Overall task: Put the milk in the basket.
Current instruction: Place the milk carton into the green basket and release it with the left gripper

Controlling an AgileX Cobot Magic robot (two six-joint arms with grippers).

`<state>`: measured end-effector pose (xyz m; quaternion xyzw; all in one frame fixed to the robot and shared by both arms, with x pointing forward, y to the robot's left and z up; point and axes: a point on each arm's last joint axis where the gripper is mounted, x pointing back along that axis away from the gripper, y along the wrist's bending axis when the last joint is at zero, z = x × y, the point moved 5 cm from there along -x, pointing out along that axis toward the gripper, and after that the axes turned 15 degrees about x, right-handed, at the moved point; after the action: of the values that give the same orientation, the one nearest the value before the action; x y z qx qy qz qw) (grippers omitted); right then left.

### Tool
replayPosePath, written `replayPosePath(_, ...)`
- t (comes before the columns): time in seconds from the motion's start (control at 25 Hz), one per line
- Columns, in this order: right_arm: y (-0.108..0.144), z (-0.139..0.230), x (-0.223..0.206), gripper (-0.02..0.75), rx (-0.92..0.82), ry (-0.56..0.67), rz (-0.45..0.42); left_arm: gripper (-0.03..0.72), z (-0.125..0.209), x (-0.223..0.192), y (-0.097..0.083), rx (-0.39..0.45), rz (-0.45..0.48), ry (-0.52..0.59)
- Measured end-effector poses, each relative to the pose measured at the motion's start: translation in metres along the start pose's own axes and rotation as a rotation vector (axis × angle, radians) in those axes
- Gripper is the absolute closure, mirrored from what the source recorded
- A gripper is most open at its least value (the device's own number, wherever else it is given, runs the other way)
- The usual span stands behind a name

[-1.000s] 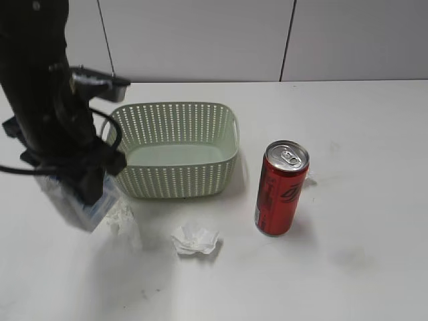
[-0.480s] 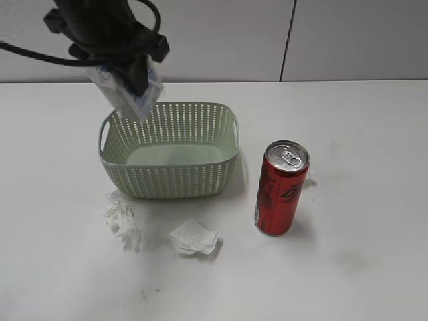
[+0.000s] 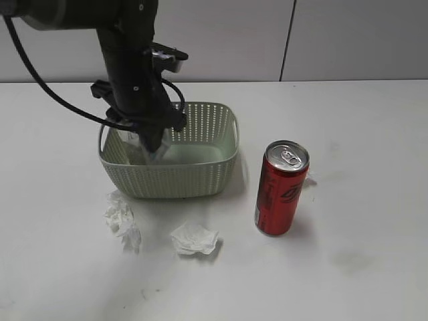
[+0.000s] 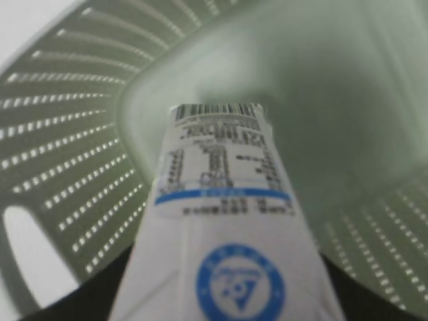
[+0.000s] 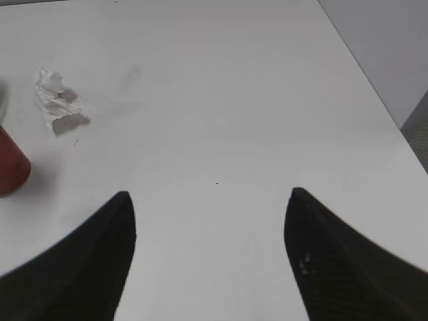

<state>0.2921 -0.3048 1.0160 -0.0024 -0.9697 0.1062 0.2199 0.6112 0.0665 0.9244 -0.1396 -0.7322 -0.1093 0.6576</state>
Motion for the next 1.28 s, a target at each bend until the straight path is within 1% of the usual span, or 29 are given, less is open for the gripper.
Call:
replayPosePath(0.2,0.000,0.000,0.000,0.184,0.000,0.000,0.000,0.358,-0.006,-0.019,0.003,0.010,0.000,-0.004)
replayPosePath(0.32,0.000,0.000,0.000,0.184,0.000,0.000,0.000,0.326,-0.006,-0.025,0.004,0.012,-0.003,0.007)
replayPosePath(0.44,0.000,0.000,0.000,0.184,0.000,0.000,0.000,0.216,-0.010,-0.023,0.004,0.009,-0.003,-0.015)
replayPosePath(0.52,0.000,0.000,0.000,0.184,0.000,0.000,0.000,0.118,-0.011,-0.023,0.004,0.009,-0.002,-0.024)
replayPosePath(0.56,0.000,0.000,0.000,0.184,0.000,0.000,0.000,0.081,-0.011,-0.022,0.004,0.009,-0.001,-0.025)
replayPosePath(0.68,0.000,0.000,0.000,0.184,0.000,0.000,0.000,0.041,-0.016,-0.014,0.003,0.008,-0.001,-0.036)
replayPosePath(0.84,0.000,0.000,0.000,0.184,0.000,0.000,0.000,0.034,-0.029,0.021,0.005,-0.002,-0.023,-0.083)
replayPosePath(0.96,0.000,0.000,0.000,0.184,0.000,0.000,0.000,0.034,-0.042,0.069,0.006,-0.004,-0.021,-0.211)
replayPosePath(1.08,0.000,0.000,0.000,0.184,0.000,0.000,0.000,0.034,-0.037,0.122,0.010,-0.002,-0.014,-0.324)
replayPosePath(1.2,0.000,0.000,0.000,0.184,0.000,0.000,0.000,0.034,-0.028,0.162,0.017,0.004,-0.034,-0.409)
replayPosePath(1.28,0.000,0.000,0.000,0.184,0.000,0.000,0.000,0.034,-0.021,0.182,0.021,0.026,-0.035,-0.453)
